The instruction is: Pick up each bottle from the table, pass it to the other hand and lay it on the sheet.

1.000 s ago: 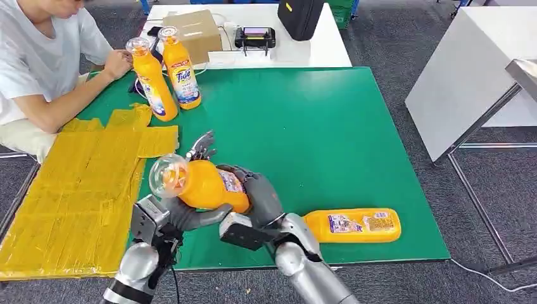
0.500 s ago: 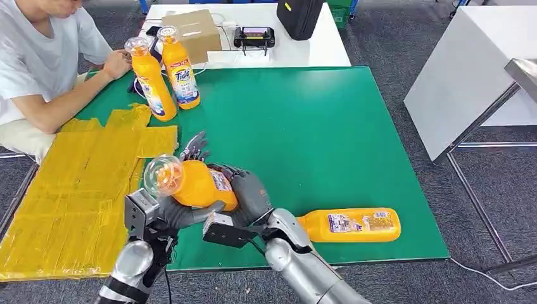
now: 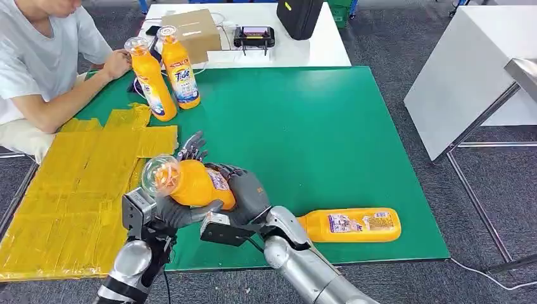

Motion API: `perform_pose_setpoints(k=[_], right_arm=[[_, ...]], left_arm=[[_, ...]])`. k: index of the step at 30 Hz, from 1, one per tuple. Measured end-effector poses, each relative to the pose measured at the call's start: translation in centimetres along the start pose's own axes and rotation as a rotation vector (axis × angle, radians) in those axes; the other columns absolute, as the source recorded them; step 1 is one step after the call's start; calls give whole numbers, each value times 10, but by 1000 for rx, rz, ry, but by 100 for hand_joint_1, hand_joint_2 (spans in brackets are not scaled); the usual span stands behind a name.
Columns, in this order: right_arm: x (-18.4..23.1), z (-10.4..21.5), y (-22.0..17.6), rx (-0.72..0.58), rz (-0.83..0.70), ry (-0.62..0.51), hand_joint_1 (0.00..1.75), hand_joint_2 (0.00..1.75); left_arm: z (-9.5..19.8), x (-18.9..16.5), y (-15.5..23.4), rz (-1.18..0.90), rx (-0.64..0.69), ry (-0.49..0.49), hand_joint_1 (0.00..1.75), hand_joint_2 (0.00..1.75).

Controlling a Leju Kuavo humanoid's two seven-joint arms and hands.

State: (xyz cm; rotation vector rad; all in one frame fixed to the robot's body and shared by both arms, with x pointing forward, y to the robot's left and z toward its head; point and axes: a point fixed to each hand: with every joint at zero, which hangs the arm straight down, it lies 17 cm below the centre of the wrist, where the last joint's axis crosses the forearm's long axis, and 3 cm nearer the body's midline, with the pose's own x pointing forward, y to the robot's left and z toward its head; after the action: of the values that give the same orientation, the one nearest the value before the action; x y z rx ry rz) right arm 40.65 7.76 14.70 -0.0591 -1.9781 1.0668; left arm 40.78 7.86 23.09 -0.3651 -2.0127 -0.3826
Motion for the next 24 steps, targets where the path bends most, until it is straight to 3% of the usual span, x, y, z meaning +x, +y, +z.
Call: perform_pose_setpoints(k=[1,24], right_arm=[[0,0,0,0,0,0,175,175],[-1,1,0,-16,-28,9,175,175]], left_arm=[[0,0,0,0,0,1,175,175],[-2,-2,6,-44,45,-10,175,175]])
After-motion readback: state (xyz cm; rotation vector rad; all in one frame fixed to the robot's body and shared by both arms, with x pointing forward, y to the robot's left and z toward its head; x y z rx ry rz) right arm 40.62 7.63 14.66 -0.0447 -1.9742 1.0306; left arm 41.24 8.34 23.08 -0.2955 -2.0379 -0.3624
